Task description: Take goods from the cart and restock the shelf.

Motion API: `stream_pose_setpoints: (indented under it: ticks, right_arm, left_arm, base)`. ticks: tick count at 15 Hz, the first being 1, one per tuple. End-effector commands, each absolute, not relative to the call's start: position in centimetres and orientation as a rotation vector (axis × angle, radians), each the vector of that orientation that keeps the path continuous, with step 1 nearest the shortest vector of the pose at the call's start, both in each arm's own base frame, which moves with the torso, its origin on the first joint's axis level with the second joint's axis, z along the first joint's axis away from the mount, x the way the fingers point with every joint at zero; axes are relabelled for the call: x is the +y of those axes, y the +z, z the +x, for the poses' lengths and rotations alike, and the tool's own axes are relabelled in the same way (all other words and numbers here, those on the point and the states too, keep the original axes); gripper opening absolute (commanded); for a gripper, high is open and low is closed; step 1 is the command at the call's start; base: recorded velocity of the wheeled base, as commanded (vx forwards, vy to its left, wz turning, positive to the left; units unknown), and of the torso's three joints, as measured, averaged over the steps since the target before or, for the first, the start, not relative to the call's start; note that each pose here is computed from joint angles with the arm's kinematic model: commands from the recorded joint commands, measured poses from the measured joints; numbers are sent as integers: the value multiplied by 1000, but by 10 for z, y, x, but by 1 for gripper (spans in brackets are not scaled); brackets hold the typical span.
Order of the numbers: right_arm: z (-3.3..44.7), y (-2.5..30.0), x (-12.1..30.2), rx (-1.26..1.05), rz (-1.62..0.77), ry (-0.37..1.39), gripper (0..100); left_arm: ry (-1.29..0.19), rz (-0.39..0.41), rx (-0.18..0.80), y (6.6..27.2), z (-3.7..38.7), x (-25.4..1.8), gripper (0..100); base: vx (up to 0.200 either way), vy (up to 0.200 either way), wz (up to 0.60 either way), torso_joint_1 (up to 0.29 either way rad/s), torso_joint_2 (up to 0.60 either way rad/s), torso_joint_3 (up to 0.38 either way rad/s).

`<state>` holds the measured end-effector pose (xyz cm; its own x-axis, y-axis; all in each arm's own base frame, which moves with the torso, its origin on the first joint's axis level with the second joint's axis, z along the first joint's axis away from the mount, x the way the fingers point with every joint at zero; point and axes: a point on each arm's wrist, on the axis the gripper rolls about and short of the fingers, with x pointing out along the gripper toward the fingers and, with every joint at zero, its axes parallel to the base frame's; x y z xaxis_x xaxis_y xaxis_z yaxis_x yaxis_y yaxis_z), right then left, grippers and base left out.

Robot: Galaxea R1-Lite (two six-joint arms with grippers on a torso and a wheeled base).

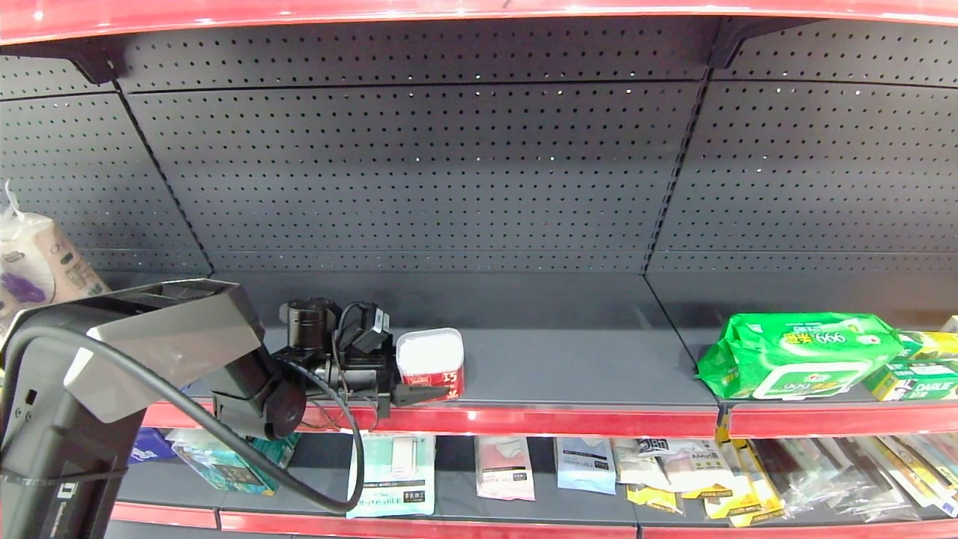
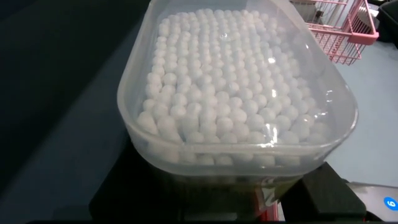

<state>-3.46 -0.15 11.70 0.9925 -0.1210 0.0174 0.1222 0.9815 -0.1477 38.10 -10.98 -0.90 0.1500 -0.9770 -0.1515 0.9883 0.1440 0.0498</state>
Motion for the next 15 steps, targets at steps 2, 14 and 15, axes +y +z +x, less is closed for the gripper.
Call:
stream_pose_setpoints:
  ticks: [2, 14, 15]
  right_arm:
    - [-34, 116, -2, -5, -150, -122, 0]
    - [-33, 114, -2, 3, -150, -121, 0]
    - [-34, 115, -2, 0, -150, -122, 0]
  left_arm:
    - [-1420, 146, 95, -10, 381, -110, 0]
    - [-1415, 139, 94, -6, 382, -109, 100]
    - [-1393, 146, 79, 2, 384, -102, 100]
  base:
    - [0, 0, 0, 0, 0, 0]
    - [0, 0, 0, 0, 0, 0]
    - [0, 0, 0, 0, 0, 0]
